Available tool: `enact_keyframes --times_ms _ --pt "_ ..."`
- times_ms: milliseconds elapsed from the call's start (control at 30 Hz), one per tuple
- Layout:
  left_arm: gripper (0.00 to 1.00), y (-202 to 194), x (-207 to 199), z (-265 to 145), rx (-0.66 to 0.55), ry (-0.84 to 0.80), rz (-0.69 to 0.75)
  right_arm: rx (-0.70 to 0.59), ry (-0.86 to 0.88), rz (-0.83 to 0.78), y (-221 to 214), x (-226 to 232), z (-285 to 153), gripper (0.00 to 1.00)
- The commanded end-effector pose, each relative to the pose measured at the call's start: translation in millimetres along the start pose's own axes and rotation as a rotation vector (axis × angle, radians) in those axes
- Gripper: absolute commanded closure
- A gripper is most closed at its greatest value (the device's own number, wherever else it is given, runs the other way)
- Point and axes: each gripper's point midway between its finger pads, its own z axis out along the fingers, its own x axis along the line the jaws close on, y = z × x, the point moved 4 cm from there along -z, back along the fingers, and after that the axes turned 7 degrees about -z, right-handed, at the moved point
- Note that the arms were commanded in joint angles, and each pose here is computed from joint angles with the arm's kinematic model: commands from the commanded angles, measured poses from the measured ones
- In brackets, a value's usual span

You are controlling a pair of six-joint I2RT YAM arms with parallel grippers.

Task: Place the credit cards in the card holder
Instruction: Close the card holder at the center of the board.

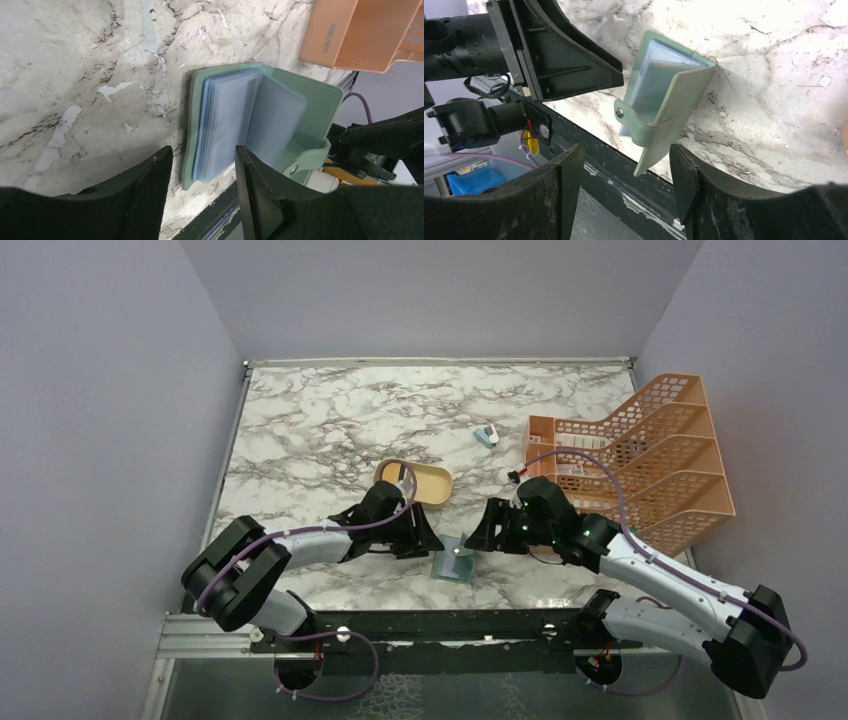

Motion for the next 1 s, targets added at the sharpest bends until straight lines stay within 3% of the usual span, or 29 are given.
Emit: enact_keyframes --times_ms 0,300,667,967 --pt "0.48 -8 -6 10 0.054 -0.043 -0.02 0.052 -0.049 -0.012 -7 -9 9 0.36" --pt "0.51 -11 -11 18 0.076 -0.048 -0.037 0.112 -0.107 -0.072 -13 -20 15 0.37" --pt "0.66 -11 -5 26 0.083 -0.016 -0.055 0.164 -0.142 -0.104 -23 -30 19 0.37" --pt "0.81 -9 -20 18 0.074 -0.066 -0.052 0.14 -0.258 -0.084 -26 -49 16 0.63"
